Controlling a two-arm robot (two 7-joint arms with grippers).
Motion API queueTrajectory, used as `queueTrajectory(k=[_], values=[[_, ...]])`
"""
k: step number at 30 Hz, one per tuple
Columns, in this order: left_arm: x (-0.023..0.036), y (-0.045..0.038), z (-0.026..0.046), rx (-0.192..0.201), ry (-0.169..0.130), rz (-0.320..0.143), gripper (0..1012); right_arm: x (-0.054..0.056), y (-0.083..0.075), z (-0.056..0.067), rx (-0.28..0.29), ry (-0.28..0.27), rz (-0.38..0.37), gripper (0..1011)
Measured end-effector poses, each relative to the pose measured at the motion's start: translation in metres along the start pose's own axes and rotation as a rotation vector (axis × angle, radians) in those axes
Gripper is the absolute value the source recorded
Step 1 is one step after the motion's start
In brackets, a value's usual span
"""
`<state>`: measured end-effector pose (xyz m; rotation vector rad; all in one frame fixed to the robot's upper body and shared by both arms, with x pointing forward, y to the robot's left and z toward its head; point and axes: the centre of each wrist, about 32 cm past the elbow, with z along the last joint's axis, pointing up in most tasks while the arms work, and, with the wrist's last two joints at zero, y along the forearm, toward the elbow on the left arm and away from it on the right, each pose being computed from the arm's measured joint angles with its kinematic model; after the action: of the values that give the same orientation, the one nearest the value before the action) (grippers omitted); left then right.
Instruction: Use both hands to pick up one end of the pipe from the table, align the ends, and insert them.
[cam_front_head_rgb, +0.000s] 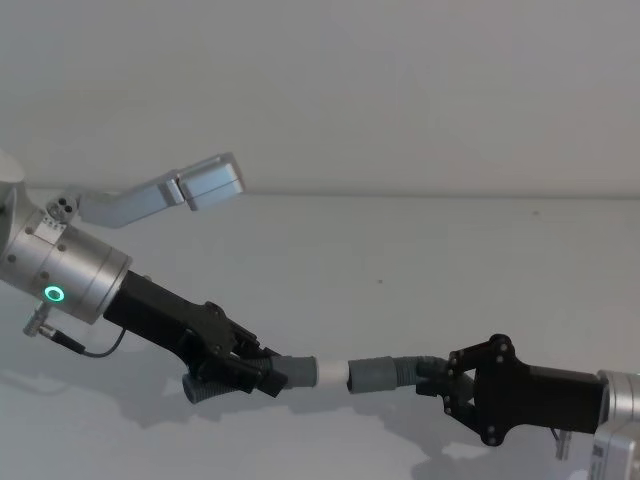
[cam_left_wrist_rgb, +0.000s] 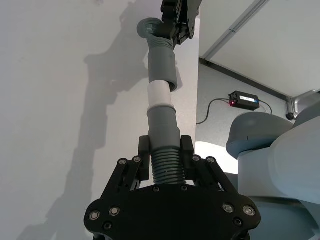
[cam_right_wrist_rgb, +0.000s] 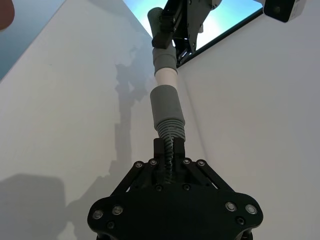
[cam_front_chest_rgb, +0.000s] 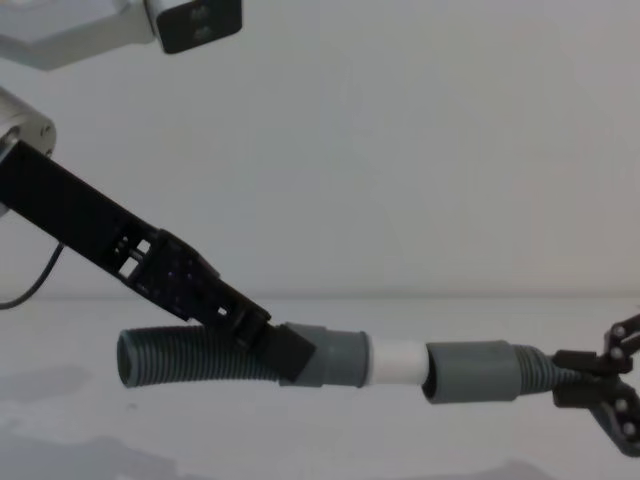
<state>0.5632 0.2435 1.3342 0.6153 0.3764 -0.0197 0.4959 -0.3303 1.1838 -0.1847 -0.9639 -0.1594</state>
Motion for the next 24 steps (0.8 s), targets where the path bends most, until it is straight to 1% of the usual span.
queueTrajectory(k=[9, 24], values=[[-0.0007, -0.0004, 0.0004, -0.003, -0.005, -0.004, 348, -0.0035, 0.0001, -0.0001, 0.002, 0.007, 0.004, 85], [-0.0020, -0.0062, -0.0009, 0.003, -0.003, -0.029, 348, -0.0037, -0.0009, 0.0013, 0.007, 0.025, -0.016, 85]])
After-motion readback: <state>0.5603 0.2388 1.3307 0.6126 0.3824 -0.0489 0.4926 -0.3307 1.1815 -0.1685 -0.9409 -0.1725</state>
